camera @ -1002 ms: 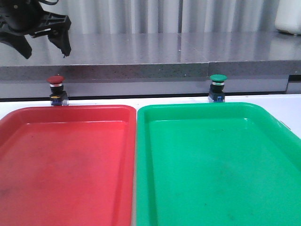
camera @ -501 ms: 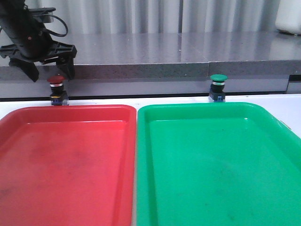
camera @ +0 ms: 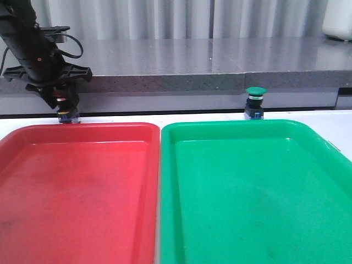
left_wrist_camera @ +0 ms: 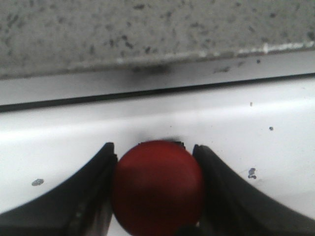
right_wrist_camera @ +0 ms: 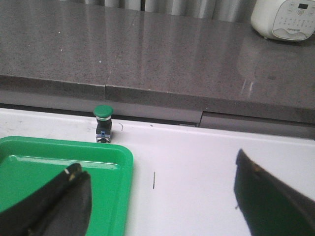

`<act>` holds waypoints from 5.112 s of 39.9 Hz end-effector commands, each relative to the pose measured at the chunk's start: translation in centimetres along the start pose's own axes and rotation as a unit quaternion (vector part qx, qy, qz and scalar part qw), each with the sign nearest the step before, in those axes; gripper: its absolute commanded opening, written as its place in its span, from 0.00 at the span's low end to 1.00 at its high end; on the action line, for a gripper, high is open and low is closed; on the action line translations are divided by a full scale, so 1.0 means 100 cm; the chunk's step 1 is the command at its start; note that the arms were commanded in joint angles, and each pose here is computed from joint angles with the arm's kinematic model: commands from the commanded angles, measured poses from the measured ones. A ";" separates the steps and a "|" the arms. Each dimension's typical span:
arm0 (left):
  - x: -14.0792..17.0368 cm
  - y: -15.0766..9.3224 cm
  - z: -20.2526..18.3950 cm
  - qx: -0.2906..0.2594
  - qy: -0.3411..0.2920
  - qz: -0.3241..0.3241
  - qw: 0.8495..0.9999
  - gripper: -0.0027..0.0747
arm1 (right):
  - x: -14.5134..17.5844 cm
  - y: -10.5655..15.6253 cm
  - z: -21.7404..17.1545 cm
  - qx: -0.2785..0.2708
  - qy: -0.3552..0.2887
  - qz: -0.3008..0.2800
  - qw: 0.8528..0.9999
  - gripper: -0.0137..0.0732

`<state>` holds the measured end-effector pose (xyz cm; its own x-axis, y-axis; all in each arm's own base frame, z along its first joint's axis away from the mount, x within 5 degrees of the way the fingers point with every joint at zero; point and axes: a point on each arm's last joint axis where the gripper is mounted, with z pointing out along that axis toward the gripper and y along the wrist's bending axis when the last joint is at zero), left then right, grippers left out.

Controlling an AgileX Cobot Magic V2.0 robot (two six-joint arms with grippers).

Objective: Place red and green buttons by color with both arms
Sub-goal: 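Move the left gripper down over the red-capped button, then close the left gripper on the red-capped button, then carry the red button into the red tray and lower it, then open the left gripper and lift it away from the button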

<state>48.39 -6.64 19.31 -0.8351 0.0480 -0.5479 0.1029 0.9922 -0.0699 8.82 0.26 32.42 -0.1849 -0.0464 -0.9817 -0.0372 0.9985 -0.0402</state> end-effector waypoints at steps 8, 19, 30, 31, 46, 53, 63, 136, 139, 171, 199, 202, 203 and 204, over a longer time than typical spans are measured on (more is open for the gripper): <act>-0.028 -0.005 -0.061 0.006 -0.065 -0.002 0.998 0.11 | -0.018 -0.001 -0.002 0.005 -0.049 0.002 0.999 0.86; -0.031 -0.009 -0.138 0.010 -0.109 0.002 0.994 0.11 | -0.018 -0.001 -0.002 0.005 -0.049 0.002 0.999 0.86; 0.031 -0.037 -0.164 0.033 -0.112 0.030 0.993 0.11 | -0.018 -0.001 -0.002 0.005 -0.049 0.002 0.999 0.86; 0.040 -0.041 -0.165 0.037 -0.111 0.035 0.992 0.11 | -0.018 -0.001 -0.002 0.005 -0.049 0.002 0.999 0.86; 0.125 -0.075 -0.135 0.074 -0.015 0.071 0.995 0.11 | -0.018 -0.001 -0.002 0.005 -0.049 0.002 0.999 0.86; 0.143 -0.082 -0.128 0.080 0.011 0.079 0.994 0.12 | -0.018 -0.001 -0.002 0.005 -0.049 0.002 0.999 0.86; 0.149 -0.082 -0.123 0.079 0.008 0.079 0.994 0.12 | -0.018 -0.001 -0.002 0.005 -0.049 0.002 0.999 0.86; 0.156 -0.081 -0.123 0.079 0.048 0.074 0.993 0.79 | -0.018 -0.001 -0.002 0.005 -0.049 0.002 0.999 0.86; 0.155 -0.082 -0.123 0.081 0.046 0.070 0.993 0.79 | -0.018 -0.001 -0.002 0.005 -0.049 0.002 0.999 0.86; 0.104 -0.078 -0.201 0.070 -0.054 0.113 0.990 0.01 | -0.018 -0.001 -0.002 0.005 -0.049 0.002 0.999 0.86; 0.190 0.012 -0.294 -0.010 -0.300 -0.049 0.953 0.01 | -0.018 -0.001 -0.002 0.005 -0.049 0.002 0.999 0.86; 0.207 0.012 -0.300 -0.009 -0.325 -0.047 0.944 0.01 | -0.018 -0.001 -0.002 0.005 -0.049 0.002 0.999 0.86; 0.214 0.012 -0.301 -0.009 -0.333 -0.047 0.942 0.01 | -0.018 -0.001 -0.002 0.005 -0.049 0.002 0.999 0.86; 0.220 0.012 -0.304 -0.008 -0.341 -0.046 0.939 0.01 | -0.018 -0.001 -0.002 0.005 -0.049 0.002 0.999 0.86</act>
<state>14.97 -1.03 31.21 -0.4425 -0.0858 -0.8927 0.0273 0.9937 -0.1090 8.82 0.26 32.42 -0.1849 -0.0464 -0.9817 -0.0372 0.9985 -0.0402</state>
